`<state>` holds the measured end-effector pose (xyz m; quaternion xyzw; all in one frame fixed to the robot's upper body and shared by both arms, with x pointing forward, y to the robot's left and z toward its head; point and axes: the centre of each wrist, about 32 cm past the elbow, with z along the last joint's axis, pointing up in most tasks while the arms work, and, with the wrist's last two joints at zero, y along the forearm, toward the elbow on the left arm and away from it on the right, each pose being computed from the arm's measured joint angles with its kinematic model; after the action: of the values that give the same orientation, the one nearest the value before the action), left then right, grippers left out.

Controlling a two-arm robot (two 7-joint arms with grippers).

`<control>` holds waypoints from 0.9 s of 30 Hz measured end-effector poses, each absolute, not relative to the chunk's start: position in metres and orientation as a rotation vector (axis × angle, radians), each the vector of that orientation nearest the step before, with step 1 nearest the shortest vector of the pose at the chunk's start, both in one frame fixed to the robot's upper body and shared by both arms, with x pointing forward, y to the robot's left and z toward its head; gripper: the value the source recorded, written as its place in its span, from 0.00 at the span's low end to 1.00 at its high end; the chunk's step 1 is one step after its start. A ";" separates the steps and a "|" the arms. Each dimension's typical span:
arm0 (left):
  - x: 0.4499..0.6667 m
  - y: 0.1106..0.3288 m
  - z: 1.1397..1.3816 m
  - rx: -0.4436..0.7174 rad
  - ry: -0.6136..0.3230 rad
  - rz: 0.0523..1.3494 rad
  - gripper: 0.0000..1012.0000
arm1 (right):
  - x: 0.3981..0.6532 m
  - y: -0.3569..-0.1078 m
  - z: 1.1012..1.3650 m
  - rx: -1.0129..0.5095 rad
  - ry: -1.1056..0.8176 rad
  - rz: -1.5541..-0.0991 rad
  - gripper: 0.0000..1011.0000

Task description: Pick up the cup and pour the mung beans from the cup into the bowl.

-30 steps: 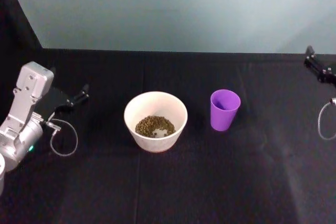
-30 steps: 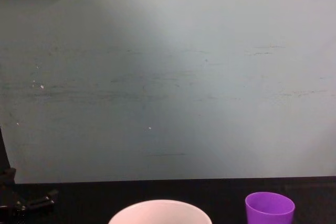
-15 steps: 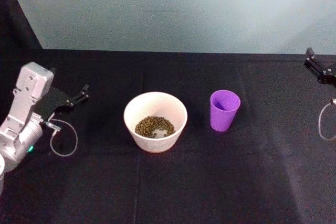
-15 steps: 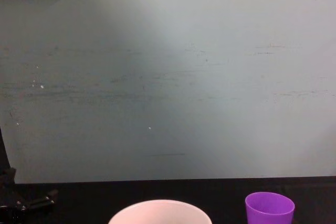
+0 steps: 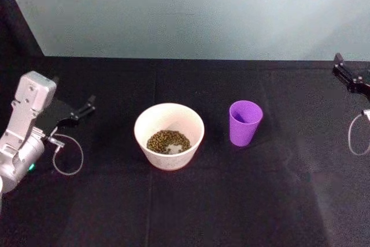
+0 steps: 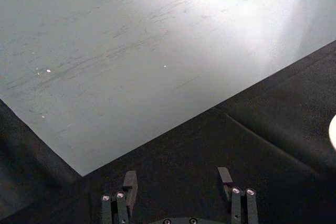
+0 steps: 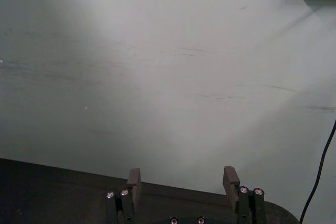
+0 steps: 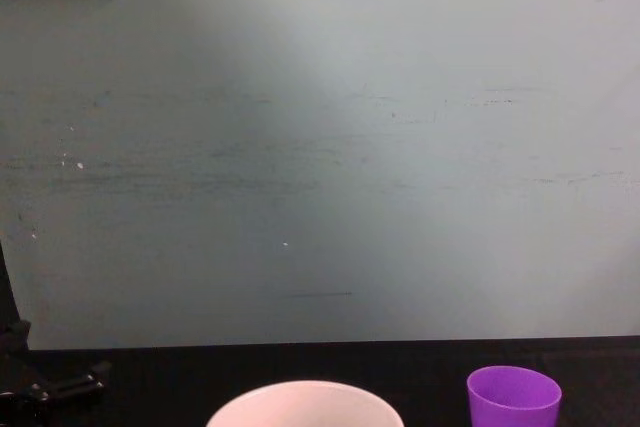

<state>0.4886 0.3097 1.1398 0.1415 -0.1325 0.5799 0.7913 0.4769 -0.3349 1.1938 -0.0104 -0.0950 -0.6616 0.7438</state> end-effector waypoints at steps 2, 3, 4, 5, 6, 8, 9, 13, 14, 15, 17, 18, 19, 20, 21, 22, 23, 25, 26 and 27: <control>0.489 0.310 1.140 0.304 -0.285 1.248 0.99 | 0.477 -0.335 1.194 -0.023 -0.208 -1.449 0.99; 0.489 0.310 1.140 0.304 -0.285 1.248 0.99 | 0.477 -0.335 1.194 -0.023 -0.208 -1.449 0.99; 0.489 0.310 1.140 0.304 -0.285 1.248 0.99 | 0.477 -0.335 1.194 -0.023 -0.208 -1.449 0.99; 0.489 0.310 1.140 0.304 -0.285 1.248 0.99 | 0.477 -0.335 1.194 -0.022 -0.208 -1.449 0.99; 0.489 0.310 1.140 0.304 -0.285 1.248 0.99 | 0.477 -0.335 1.194 -0.022 -0.208 -1.449 0.99; 0.489 0.310 1.140 0.304 -0.285 1.248 0.99 | 0.477 -0.335 1.194 -0.022 -0.208 -1.450 0.99; 0.489 0.310 1.140 0.304 -0.285 1.248 0.99 | 0.477 -0.335 1.194 -0.022 -0.208 -1.450 0.99; 0.489 0.310 1.140 0.304 -0.285 1.248 0.99 | 0.477 -0.335 1.194 -0.022 -0.208 -1.450 0.99; 0.489 0.310 1.140 0.305 -0.285 1.248 0.99 | 0.477 -0.335 1.194 -0.022 -0.208 -1.450 0.99; 0.489 0.310 1.140 0.304 -0.285 1.248 0.99 | 0.477 -0.335 1.194 -0.022 -0.208 -1.450 0.99; 0.489 0.310 1.140 0.304 -0.285 1.248 0.99 | 0.477 -0.335 1.194 -0.022 -0.208 -1.450 0.99; 0.489 0.310 1.140 0.304 -0.285 1.248 0.99 | 0.477 -0.335 1.194 -0.022 -0.208 -1.450 0.99; 0.489 0.310 1.140 0.304 -0.285 1.248 0.99 | 0.477 -0.335 1.194 -0.022 -0.208 -1.450 0.99; 0.489 0.310 1.140 0.304 -0.285 1.248 0.99 | 0.477 -0.335 1.194 -0.022 -0.208 -1.450 0.99; 0.489 0.310 1.140 0.304 -0.285 1.248 0.99 | 0.477 -0.335 1.194 -0.022 -0.208 -1.450 0.99; 0.489 0.310 1.140 0.304 -0.285 1.248 0.99 | 0.477 -0.335 1.194 -0.022 -0.208 -1.450 0.99; 0.489 0.310 1.140 0.304 -0.285 1.248 0.99 | 0.477 -0.335 1.194 -0.022 -0.208 -1.450 0.99; 0.489 0.310 1.140 0.304 -0.285 1.248 0.99 | 0.477 -0.335 1.194 -0.022 -0.208 -1.450 0.99; 0.489 0.310 1.140 0.304 -0.285 1.248 0.99 | 0.477 -0.335 1.194 -0.022 -0.208 -1.450 0.99; 0.489 0.310 1.140 0.304 -0.285 1.248 0.99 | 0.477 -0.335 1.194 -0.022 -0.208 -1.450 0.99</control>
<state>0.4886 0.3097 1.1398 0.1415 -0.1325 0.5799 0.7913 0.4769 -0.3348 1.1940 -0.0102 -0.0951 -0.6621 0.7433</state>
